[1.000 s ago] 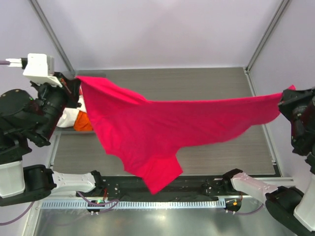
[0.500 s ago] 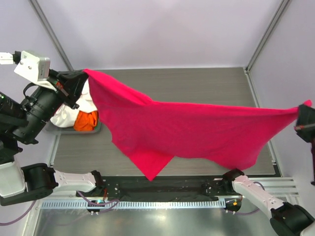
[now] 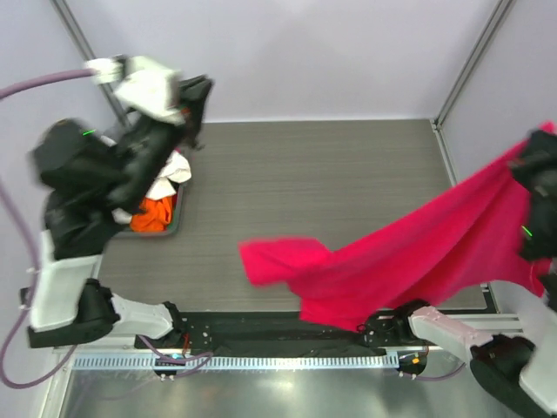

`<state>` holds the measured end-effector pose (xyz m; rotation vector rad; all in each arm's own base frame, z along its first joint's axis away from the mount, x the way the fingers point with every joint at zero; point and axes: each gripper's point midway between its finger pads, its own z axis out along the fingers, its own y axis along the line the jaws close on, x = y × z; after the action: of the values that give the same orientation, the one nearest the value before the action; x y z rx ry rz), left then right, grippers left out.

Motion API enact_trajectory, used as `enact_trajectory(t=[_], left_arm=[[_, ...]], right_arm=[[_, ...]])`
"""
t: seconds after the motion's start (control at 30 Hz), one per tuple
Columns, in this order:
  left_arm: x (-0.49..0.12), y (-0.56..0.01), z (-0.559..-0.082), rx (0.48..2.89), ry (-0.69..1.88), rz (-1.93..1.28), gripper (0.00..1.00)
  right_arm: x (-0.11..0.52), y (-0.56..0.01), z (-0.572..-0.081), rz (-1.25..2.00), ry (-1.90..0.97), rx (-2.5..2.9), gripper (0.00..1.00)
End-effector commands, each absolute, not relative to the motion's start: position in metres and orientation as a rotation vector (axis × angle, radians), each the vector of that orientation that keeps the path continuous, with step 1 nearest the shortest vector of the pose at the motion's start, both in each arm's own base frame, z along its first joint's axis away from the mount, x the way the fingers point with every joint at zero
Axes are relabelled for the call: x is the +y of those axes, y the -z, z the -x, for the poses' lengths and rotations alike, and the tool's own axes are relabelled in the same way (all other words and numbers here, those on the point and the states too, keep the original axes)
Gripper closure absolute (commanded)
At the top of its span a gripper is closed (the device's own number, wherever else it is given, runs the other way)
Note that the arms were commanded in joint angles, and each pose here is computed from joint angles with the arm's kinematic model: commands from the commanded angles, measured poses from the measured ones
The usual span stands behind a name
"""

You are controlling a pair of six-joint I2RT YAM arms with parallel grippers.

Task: Fold and stack the t-shirts

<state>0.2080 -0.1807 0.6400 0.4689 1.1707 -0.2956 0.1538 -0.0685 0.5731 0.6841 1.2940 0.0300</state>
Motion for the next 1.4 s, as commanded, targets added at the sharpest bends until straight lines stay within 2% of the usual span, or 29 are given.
enact_trajectory(t=[0.0,0.03,0.07,0.13,0.17,0.23,0.27,0.33,0.37,0.4,0.57,0.87,1.03,1.17,1.37], left_arm=[[-0.217,-0.603,-0.284,1.283,0.084,-0.469,0.91],[-0.238,-0.58,-0.305,1.332,0.113,-0.533,0.91],[-0.222,-0.57,-0.331,1.38,0.107,-0.479,0.91],[-0.234,-0.527,-0.358,1.505,0.172,-0.458,0.93],[-0.235,-0.492,-0.371,1.588,0.165,-0.468,0.9],[-0.253,-0.455,-0.371,1.664,0.279,-0.466,0.77],[-0.266,-0.408,-0.358,1.743,0.374,-0.53,0.58],[-0.286,-0.384,-0.347,1.744,0.562,-0.478,0.4],[-0.296,-0.341,-0.322,1.811,0.674,-0.554,0.37],[-0.3,-0.326,-0.314,1.83,0.728,-0.557,0.35],[-0.32,-0.226,-0.253,2.031,0.954,-0.556,0.35],[-0.383,-0.165,-0.114,2.036,1.387,-0.691,0.29],[-0.403,-0.124,-0.076,2.136,1.375,-0.8,0.27],[-0.417,-0.102,-0.065,2.168,1.378,-0.816,0.26],[-0.442,-0.079,-0.052,2.217,1.415,-0.854,0.31]], right_arm=[[-0.045,-0.528,-0.252,-0.689,0.239,1.469,0.99],[-0.03,-0.511,-0.286,-0.66,0.282,1.525,0.99],[-0.024,-0.504,-0.301,-0.647,0.298,1.549,0.99],[-0.013,-0.488,-0.325,-0.617,0.327,1.604,0.99],[-0.007,-0.477,-0.337,-0.601,0.342,1.634,0.99],[0.0,-0.462,-0.346,-0.575,0.34,1.666,0.99],[-0.001,-0.46,-0.346,-0.573,0.335,1.664,0.99],[0.0,-0.446,-0.35,-0.547,0.357,1.686,0.99],[-0.002,-0.444,-0.348,-0.542,0.369,1.691,0.99],[-0.003,-0.44,-0.349,-0.538,0.382,1.697,0.99],[-0.018,-0.426,-0.344,-0.538,0.432,1.726,0.99],[-0.028,-0.407,-0.333,-0.572,0.408,1.749,0.99],[-0.026,-0.397,-0.328,-0.576,0.369,1.766,0.99],[-0.027,-0.397,-0.323,-0.579,0.359,1.765,0.99],[-0.029,-0.397,-0.316,-0.581,0.361,1.766,0.99]])
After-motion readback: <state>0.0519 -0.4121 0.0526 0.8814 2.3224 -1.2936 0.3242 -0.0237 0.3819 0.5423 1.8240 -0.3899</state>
